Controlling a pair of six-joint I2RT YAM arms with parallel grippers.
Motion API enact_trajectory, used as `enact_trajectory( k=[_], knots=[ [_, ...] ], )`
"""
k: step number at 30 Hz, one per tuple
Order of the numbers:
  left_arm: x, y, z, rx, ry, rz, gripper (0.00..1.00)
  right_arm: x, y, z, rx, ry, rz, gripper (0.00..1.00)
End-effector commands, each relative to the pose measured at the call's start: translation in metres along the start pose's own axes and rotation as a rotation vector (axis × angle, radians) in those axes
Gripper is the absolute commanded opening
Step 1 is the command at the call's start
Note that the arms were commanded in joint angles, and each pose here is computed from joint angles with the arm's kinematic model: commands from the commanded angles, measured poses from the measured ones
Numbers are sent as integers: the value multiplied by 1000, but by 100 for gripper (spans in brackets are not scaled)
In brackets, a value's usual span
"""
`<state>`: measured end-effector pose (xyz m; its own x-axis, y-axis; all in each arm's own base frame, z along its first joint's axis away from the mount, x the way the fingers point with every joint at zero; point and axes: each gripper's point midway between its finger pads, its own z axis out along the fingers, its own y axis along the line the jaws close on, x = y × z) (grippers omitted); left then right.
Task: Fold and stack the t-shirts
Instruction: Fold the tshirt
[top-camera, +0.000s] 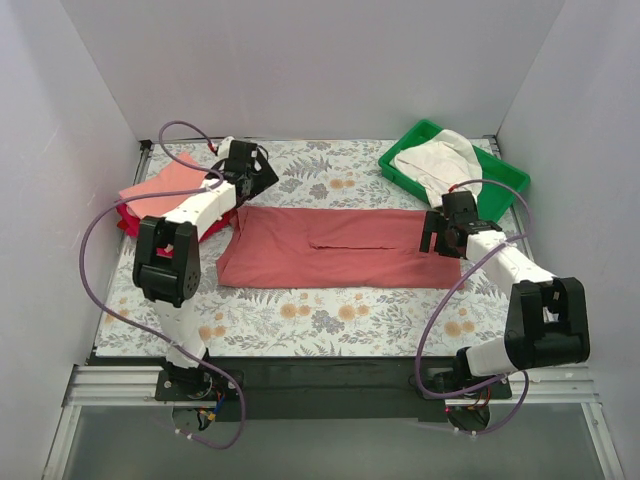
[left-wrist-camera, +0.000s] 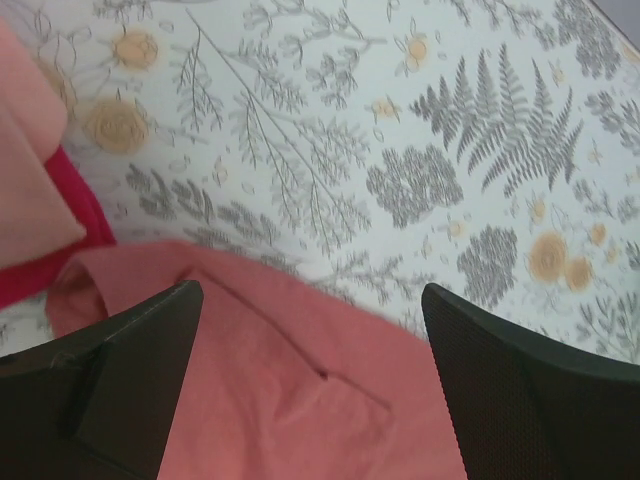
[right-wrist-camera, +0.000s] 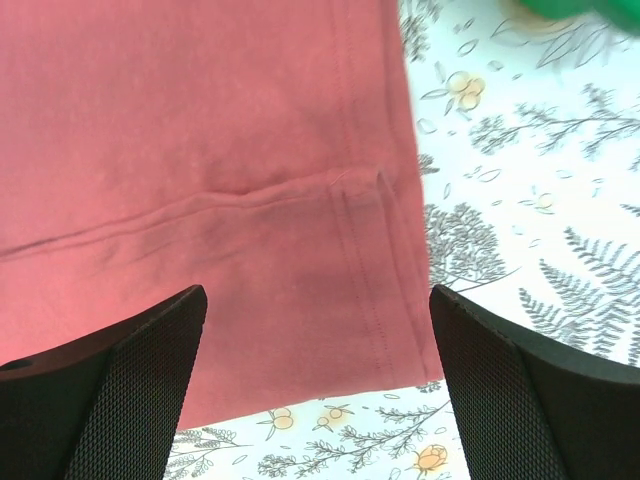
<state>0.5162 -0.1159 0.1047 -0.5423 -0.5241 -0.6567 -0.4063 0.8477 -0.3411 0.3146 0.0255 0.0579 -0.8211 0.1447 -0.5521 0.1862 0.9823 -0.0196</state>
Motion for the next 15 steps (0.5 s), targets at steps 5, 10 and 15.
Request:
enact_trajectory(
  k=[5, 10, 15],
  knots=[
    [53, -24, -81, 186, 117, 24, 91, -54, 39, -32, -211, -127, -42, 98],
    [108, -21, -88, 199, 201, 70, 92, -52, 90, -15, -399, -74, -122, 98],
    [127, -10, -56, 94, 231, 113, 92, -50, 98, 19, -334, -15, -126, 98]
  ],
)
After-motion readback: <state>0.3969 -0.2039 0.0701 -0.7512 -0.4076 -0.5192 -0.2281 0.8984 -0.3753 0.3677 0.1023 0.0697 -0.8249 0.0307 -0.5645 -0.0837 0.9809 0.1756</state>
